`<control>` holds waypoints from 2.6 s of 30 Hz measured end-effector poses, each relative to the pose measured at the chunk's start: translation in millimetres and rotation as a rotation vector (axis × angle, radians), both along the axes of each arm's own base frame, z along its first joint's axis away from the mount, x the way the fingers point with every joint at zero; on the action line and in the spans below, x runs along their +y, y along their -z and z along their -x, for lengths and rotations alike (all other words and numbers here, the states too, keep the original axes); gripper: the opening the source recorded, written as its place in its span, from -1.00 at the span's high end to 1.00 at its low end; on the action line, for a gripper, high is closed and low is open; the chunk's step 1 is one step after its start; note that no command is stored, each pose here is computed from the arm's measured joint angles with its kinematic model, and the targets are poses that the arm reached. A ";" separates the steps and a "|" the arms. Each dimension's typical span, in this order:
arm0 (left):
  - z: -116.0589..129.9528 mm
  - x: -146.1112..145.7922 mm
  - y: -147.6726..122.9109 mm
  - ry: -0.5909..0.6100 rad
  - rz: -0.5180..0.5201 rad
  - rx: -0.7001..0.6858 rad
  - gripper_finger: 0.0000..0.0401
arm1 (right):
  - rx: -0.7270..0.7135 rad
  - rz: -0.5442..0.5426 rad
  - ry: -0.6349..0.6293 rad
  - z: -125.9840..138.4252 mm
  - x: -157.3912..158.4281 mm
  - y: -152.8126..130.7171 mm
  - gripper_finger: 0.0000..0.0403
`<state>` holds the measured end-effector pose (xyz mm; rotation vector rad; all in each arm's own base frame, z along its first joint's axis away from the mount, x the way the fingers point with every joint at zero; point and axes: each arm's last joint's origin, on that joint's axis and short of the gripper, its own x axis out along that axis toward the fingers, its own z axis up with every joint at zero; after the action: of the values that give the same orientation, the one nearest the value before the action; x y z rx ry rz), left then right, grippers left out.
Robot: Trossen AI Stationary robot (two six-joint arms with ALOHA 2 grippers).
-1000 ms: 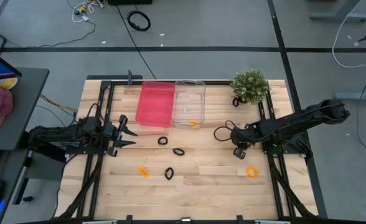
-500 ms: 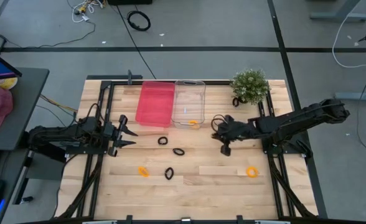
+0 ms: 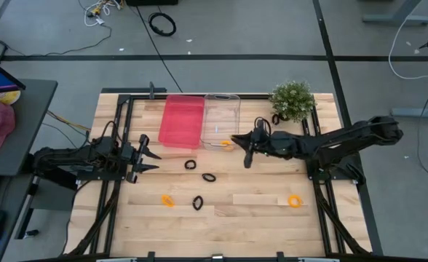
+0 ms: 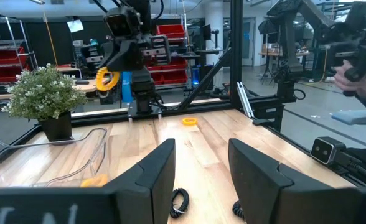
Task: Sort spring keychains
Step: Put the orange spring keychain into the transparent bin
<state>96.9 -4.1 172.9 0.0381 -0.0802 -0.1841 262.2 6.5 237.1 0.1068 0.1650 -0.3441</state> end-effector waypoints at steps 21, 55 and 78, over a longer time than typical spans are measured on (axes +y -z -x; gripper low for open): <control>0.0 0.0 0.0 0.000 0.000 0.000 0.23 | 0.019 0.023 0.229 -43.4 -20.1 69.4 0.87; 0.0 0.0 -0.1 0.000 -0.001 -0.001 0.23 | 0.089 0.261 -0.009 -10.9 16.5 13.8 0.03; 0.0 0.0 0.0 0.000 0.000 0.000 0.23 | 0.754 0.003 -0.390 93.5 84.8 -49.3 0.02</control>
<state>96.8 -4.1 172.9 0.0383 -0.0806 -0.1839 168.7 91.4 286.3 -0.0639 0.9184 0.0208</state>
